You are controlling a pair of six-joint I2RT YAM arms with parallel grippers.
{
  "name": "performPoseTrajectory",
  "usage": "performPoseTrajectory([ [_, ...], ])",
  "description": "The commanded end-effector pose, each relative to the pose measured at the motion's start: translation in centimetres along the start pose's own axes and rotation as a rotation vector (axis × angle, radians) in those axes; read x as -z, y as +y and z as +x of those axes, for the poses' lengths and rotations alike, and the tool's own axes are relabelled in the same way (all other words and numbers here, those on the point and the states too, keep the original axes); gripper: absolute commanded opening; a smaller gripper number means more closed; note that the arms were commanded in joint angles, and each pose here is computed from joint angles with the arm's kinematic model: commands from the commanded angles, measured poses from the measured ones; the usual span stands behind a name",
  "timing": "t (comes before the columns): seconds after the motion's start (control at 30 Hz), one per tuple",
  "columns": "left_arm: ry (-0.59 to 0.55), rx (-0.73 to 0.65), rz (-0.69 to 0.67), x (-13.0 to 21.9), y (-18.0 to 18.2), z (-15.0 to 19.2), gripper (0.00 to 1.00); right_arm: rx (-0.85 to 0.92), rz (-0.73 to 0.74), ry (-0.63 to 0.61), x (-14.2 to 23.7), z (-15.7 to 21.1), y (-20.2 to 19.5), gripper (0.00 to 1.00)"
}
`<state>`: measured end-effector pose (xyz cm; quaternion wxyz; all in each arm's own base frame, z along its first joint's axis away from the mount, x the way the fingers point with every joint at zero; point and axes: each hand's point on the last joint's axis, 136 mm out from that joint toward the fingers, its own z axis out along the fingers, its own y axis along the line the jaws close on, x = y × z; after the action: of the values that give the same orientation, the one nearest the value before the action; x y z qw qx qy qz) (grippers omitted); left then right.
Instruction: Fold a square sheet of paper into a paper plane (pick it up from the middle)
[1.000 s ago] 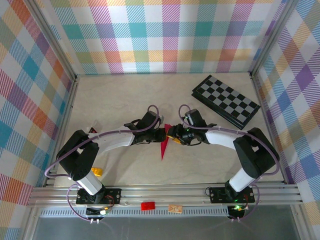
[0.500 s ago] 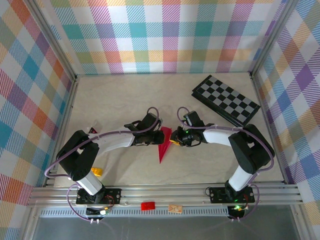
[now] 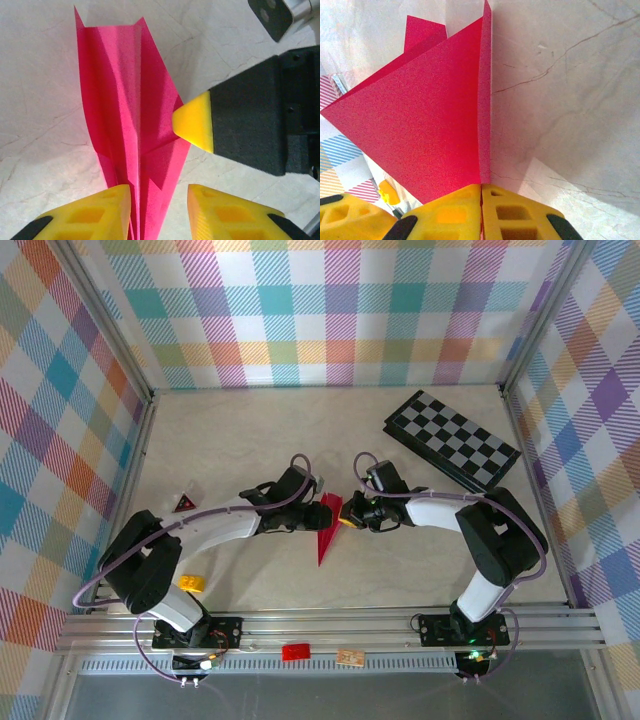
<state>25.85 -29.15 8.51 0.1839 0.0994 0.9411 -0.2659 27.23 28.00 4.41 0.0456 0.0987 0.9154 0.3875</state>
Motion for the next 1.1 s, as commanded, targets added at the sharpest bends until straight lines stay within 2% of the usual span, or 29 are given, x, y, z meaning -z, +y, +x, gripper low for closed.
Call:
performPoseTrajectory([
  [0.0, 0.060, 0.011, 0.014, 0.1, -0.2, 2.0, 0.36, -0.009, -0.005, 0.010, -0.2, 0.4, -0.1, 0.10],
  [0.33, 0.080, 0.007, -0.008, -0.7, 0.0, 2.8, 0.41, -0.011, -0.002, 0.009, -0.2, 0.4, -0.2, 0.11],
  [1.07, 0.111, 0.000, 0.017, -2.3, -0.8, 2.7, 0.38, -0.012, -0.012, 0.012, -0.3, 0.5, -0.1, 0.12],
])
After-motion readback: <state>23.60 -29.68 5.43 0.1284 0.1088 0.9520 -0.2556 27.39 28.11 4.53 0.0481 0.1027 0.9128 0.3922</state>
